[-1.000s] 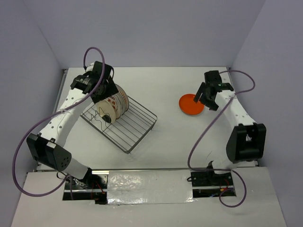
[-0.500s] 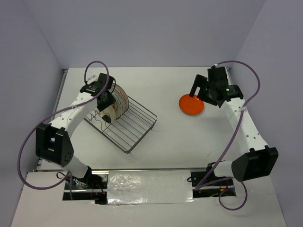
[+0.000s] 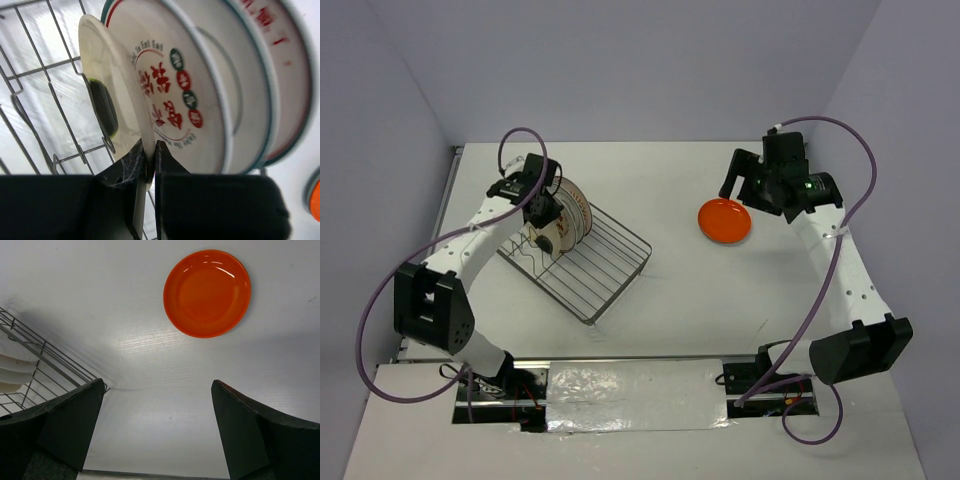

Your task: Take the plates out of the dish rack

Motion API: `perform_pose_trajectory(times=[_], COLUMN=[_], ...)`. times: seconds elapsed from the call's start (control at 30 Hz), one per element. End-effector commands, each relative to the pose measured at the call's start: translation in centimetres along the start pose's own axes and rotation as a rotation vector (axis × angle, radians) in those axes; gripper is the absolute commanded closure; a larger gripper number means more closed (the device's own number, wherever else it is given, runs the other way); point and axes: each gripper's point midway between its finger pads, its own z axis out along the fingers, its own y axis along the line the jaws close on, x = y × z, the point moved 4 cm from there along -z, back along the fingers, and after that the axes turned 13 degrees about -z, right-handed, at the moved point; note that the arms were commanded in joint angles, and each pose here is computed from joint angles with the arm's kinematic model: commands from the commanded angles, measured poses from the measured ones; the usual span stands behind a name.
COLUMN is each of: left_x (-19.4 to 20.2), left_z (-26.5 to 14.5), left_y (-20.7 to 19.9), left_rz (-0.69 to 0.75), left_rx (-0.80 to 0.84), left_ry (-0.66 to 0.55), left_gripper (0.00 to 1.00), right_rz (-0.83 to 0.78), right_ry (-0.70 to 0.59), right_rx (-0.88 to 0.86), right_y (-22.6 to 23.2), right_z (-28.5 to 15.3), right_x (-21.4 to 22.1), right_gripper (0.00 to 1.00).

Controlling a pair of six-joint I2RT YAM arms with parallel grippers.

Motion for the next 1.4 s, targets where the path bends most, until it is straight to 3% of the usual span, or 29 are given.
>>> perform_pose_trajectory(times=[0.0, 0.17, 0.27, 0.43, 0.53, 0.6, 0.77, 0.9, 1.1, 1.2, 1.27, 1.37], left_x=[-4.3, -7.0, -6.9, -3.5, 4.7, 7.1, 13.3, 15.2, 16.2, 16.4, 16.7, 17.0], left_z=[-4.7, -9.3, -11.5, -15.8, -19.1, -19.9, -22.7, -23.4, -22.8, -22.6, -22.3, -21.7], left_y=[-2.1, -3.4, -5.8, -9.8, -11.2, -11.2, -12.0, -12.5, -13.1, -13.1, -13.1, -13.1], left_rz=[-0.004, 0.092, 0.276, 0.802, 1.258, 1.416, 1.63, 1.733, 1.81, 1.81, 1.811, 1.804], left_rx=[0.08, 0.147, 0.333, 0.539, 0.64, 0.634, 0.795, 0.85, 0.832, 0.84, 0.836, 0.828], left_ry=[-0.122, -0.2, -0.197, -0.297, -0.337, -0.396, -0.462, -0.461, -0.495, -0.51, -0.506, -0.504], left_gripper=[1.0, 1.0, 1.0, 1.0, 1.0, 1.0, 1.0, 1.0, 0.93, 0.9, 0.89, 0.77], right_rz=[-0.009, 0.018, 0.036, 0.104, 0.15, 0.168, 0.163, 0.12, 0.054, 0.102, 0.156, 0.193], right_ry=[-0.074, -0.103, -0.132, -0.17, -0.172, -0.179, -0.068, 0.076, 0.235, 0.267, 0.276, 0.228], right_rx=[-0.011, -0.04, -0.121, -0.293, -0.367, -0.412, -0.421, -0.36, -0.472, -0.588, -0.646, -0.693], right_y=[0.4, 1.1, 2.4, 5.5, 6.9, 7.8, 8.8, 8.5, 10.3, 11.2, 11.6, 12.1], right_z=[-2.5, -3.9, -5.3, -8.3, -8.8, -8.8, -6.5, -2.5, -1.5, -2.1, -3.0, -3.6], right_x=[-2.0, -3.6, -5.1, -8.8, -10.7, -11.9, -11.5, -7.2, -0.7, 1.4, 2.4, 1.7], right_gripper=[0.05, 0.05, 0.04, 0.0, 0.0, 0.0, 0.0, 0.0, 0.04, 0.16, 0.33, 0.75])
